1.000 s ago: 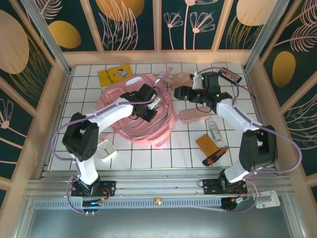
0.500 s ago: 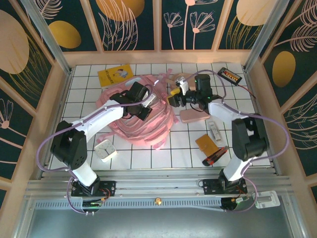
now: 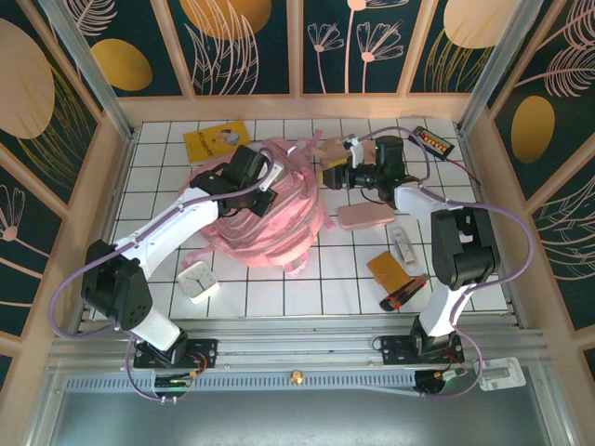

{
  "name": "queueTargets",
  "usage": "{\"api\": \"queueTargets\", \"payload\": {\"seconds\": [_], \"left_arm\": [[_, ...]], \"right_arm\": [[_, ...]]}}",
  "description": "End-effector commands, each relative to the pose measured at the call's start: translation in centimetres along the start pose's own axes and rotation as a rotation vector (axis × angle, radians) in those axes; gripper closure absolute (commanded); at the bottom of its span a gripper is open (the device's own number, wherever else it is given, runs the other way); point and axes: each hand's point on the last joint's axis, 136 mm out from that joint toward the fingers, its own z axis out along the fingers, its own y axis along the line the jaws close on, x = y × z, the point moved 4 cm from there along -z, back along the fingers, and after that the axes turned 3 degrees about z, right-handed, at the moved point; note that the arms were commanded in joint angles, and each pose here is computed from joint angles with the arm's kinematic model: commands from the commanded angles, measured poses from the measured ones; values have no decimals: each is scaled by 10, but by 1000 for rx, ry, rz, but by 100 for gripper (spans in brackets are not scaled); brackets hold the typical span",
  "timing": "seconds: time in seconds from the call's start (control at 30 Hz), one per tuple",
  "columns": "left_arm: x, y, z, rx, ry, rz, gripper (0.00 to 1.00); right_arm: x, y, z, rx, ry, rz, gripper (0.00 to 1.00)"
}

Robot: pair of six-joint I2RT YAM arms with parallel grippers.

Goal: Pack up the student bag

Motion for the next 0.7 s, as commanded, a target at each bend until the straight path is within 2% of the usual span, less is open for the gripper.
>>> {"api": "queueTargets", "payload": {"seconds": [0.0,0.1,0.17,0.27,0.37,0.5,0.67], "left_arm": [[-45,11,-47,-30,-205,30,100],[-46,5,-58,7,-255,117,100],[-43,0,-68,19,-309,224,100],[-39,3,-92,-55,-421,344,100],[-40,3,-114,-52,-505,422,100],[-46,4,-120,62,-460,425,100],[-47,8,-118,28,-480,435,100]], "right_arm": [[-8,-5,-13,-20,-57,66,36],[-6,4,-19,-77,-60,-3,36],[-1,9,-23,-89,-59,-56,37],[10,16,-27,-119,-37,-151,37],[26,24,-26,-138,32,-301,37],[30,24,-24,-176,58,-362,37],[39,41,-19,-294,69,-368,37]]}}
